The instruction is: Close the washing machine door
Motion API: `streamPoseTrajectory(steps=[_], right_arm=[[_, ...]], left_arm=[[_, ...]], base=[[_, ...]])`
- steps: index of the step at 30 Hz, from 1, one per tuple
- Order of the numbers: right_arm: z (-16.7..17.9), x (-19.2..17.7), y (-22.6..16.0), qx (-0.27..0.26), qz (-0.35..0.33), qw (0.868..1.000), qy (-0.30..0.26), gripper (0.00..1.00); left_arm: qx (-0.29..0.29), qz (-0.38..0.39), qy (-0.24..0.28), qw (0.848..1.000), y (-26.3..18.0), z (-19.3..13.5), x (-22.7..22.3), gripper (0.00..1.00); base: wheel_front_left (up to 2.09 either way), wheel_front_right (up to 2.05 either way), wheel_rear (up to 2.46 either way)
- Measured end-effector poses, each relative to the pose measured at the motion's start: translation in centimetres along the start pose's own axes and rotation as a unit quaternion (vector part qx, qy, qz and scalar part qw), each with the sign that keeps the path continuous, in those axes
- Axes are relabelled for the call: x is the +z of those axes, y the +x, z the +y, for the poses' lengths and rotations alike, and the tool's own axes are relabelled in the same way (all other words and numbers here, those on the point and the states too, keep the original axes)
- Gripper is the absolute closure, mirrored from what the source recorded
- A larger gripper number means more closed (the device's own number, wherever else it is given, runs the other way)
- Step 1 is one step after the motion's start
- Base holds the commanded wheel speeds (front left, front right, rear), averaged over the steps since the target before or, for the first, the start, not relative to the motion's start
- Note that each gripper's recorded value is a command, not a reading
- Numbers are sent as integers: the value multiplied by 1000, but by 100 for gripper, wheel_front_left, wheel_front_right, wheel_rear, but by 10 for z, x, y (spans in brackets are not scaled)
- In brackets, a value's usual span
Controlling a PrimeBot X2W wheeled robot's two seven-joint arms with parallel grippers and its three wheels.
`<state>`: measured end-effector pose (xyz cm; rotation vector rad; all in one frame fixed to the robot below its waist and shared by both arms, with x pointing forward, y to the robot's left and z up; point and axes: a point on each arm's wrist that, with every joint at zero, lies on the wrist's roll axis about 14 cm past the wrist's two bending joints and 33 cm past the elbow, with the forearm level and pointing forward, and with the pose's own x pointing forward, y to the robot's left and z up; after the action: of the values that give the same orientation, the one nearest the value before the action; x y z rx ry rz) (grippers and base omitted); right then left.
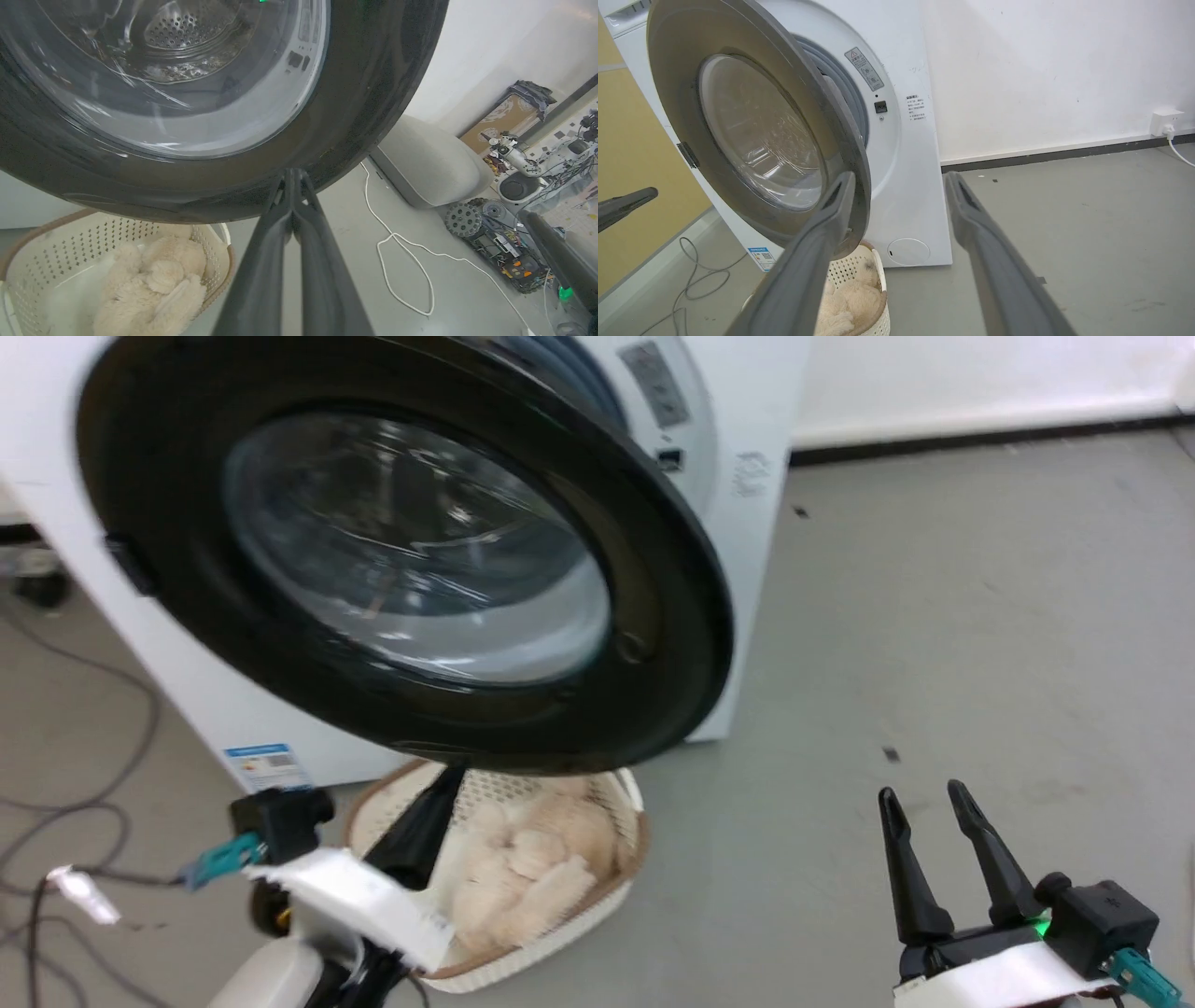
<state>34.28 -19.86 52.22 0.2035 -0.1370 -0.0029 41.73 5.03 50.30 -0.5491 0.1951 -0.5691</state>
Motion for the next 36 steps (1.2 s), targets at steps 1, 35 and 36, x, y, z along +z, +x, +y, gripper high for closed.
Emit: streamPoseTrajectory(steps=[1,35,36], right_arm=[[3,1,0,6,-2,1000,1,0],[77,-11,13,142,17,990,3,67],[79,-12,13,146,19,989,2,100]], left_arm=[[5,-15,19,1000,-7,4,7,100],[221,-160,216,938,-135,40,41,0],[222,-158,215,938,-136,40,39,0]], base=[[0,0,0],[0,0,0],[0,0,0]])
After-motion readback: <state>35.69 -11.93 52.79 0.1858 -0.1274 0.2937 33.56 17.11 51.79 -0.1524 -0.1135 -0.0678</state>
